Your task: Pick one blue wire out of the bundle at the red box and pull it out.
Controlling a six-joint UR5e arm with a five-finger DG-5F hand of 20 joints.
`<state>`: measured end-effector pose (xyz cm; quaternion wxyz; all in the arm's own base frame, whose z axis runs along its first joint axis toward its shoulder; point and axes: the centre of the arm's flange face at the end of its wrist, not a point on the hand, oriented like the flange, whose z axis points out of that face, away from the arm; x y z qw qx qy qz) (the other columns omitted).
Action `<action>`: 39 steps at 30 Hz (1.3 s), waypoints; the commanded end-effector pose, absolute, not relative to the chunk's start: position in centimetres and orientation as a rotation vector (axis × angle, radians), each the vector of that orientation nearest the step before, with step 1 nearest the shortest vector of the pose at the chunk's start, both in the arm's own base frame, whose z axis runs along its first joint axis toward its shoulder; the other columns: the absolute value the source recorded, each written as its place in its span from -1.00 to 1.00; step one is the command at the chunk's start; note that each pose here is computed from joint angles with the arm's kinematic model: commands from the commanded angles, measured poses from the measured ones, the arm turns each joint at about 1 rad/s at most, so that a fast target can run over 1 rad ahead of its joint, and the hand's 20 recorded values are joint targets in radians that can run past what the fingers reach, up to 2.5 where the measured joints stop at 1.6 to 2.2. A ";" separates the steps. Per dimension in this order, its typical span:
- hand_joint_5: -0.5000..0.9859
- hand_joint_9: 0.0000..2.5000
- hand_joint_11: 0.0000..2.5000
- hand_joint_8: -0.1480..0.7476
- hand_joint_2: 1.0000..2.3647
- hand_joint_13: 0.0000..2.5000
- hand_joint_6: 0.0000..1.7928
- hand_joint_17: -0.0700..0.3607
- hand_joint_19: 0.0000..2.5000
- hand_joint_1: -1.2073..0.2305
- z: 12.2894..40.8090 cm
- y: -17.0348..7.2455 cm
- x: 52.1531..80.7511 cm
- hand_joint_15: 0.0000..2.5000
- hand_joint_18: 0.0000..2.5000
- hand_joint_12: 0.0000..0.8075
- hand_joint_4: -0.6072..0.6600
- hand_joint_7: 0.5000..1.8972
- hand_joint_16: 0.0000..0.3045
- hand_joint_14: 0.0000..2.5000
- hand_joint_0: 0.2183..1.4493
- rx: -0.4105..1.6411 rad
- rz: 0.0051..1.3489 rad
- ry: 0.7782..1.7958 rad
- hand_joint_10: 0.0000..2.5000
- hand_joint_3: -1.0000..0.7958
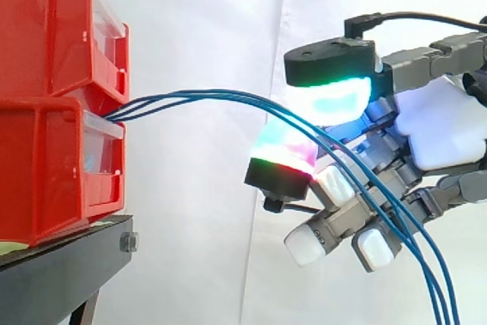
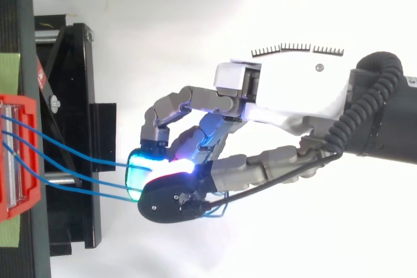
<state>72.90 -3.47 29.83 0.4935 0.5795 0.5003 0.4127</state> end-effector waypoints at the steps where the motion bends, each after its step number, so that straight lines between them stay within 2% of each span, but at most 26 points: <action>1: -0.53 -0.29 -0.59 0.31 -0.99 -0.44 -0.17 0.16 -0.60 -0.07 29.8 -3.5 72.9 -0.74 -0.34 0.39 0.44 -0.25 -0.47 -0.99 -0.48 1.406 1.001 1.214 -0.99 -0.01; 5: -0.52 -0.32 -0.59 0.21 -0.98 -0.50 -0.24 0.04 -0.56 0.05 29.8 -3.5 72.9 -0.73 -0.44 0.24 0.36 -0.08 -0.55 -0.99 -0.53 1.406 1.001 1.214 -0.99 -0.14; 10: -0.51 -0.32 -0.59 0.22 -0.98 -0.50 -0.25 0.05 -0.56 0.10 29.9 -3.5 72.9 -0.73 -0.44 0.26 0.34 -0.03 -0.55 -0.99 -0.55 1.405 1.001 1.212 -0.99 -0.26; 12: -0.52 -0.31 -0.58 0.24 -0.99 -0.49 -0.20 0.07 -0.58 0.04 29.8 -3.5 72.9 -0.73 -0.42 0.28 0.34 -0.08 -0.53 -0.99 -0.58 1.406 1.001 1.214 -0.99 -0.33; 14: -0.54 -0.30 -0.56 0.27 -0.99 -0.47 -0.13 0.08 -0.59 -0.11 29.8 -3.5 72.9 -0.74 -0.40 0.30 0.37 -0.15 -0.53 -0.99 -0.60 1.406 1.001 1.214 -0.99 -0.38; 17: -0.57 -0.30 -0.54 0.25 -1.00 -0.47 -0.07 0.06 -0.60 -0.26 29.9 -3.5 72.9 -0.74 -0.39 0.29 0.39 -0.13 -0.54 -0.99 -0.59 1.405 1.001 1.212 -0.99 -0.42; 22: -0.58 -0.32 -0.52 0.20 -0.99 -0.47 -0.03 0.00 -0.59 -0.37 29.8 -3.5 72.9 -0.74 -0.41 0.22 0.37 -0.16 -0.58 -0.99 -0.47 1.406 1.001 1.214 -0.99 -0.30; 23: -0.58 -0.32 -0.52 0.20 -0.98 -0.47 -0.03 -0.01 -0.59 -0.37 29.9 -3.5 72.9 -0.74 -0.42 0.21 0.36 -0.16 -0.58 -0.99 -0.43 1.405 1.002 1.213 -0.99 -0.23; 29: -0.58 -0.31 -0.52 0.20 -0.97 -0.47 -0.02 -0.01 -0.59 -0.34 29.9 -3.5 72.9 -0.74 -0.41 0.21 0.32 -0.15 -0.58 -0.99 -0.46 1.405 1.001 1.212 -0.99 -0.05; 35: -0.57 -0.31 -0.52 0.22 -0.97 -0.46 -0.02 0.01 -0.60 -0.35 29.8 -3.5 72.9 -0.74 -0.39 0.24 0.32 -0.17 -0.57 -0.99 -0.42 1.406 1.001 1.214 -0.99 -0.04; 39: -0.60 -0.35 -0.52 0.16 -0.97 -0.47 -0.02 -0.03 -0.61 -0.49 29.9 -3.5 72.9 -0.75 -0.41 0.19 0.30 -0.21 -0.59 -0.99 -0.34 1.405 1.002 1.213 -0.99 -0.06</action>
